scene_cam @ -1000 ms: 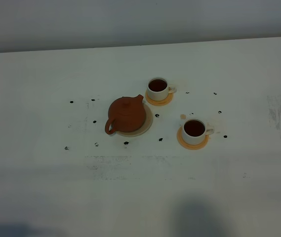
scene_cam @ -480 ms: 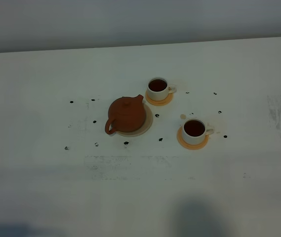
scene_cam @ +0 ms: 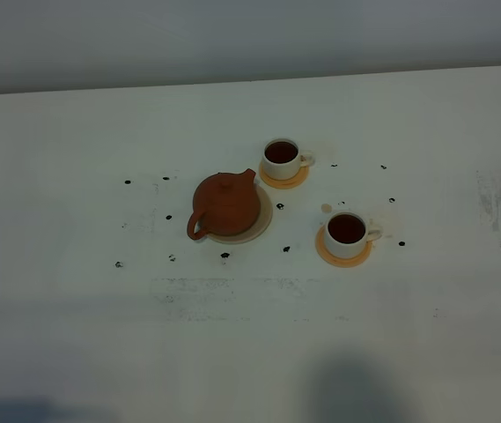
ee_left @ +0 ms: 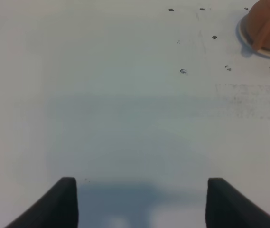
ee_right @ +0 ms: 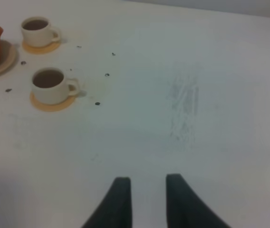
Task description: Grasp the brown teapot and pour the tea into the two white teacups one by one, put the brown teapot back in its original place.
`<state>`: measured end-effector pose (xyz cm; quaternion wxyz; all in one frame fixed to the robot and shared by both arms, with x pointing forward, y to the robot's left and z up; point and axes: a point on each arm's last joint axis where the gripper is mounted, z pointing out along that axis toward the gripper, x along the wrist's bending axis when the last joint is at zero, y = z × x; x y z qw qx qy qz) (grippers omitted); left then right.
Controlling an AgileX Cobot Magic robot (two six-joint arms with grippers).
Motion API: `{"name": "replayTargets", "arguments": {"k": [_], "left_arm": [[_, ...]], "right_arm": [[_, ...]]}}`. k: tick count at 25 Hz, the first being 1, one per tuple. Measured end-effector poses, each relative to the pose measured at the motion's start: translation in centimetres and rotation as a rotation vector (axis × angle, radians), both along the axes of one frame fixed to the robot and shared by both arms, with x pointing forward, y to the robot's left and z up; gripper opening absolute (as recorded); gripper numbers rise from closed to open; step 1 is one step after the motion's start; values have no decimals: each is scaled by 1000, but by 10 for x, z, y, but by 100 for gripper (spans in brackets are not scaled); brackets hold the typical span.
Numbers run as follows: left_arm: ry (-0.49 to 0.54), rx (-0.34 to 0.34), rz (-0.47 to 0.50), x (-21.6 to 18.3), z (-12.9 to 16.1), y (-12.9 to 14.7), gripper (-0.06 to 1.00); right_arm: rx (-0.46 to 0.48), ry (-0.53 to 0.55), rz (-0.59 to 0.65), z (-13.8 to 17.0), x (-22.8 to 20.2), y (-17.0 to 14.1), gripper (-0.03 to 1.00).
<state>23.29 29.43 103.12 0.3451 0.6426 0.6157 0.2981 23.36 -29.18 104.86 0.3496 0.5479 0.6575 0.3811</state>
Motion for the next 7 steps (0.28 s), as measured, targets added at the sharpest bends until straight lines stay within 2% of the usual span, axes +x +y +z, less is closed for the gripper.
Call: {"name": "replayTargets", "arguments": {"k": [7], "left_arm": [[0,0,0,0,0,0,57]], "right_arm": [[0,0,0,0,0,0,20]]}}
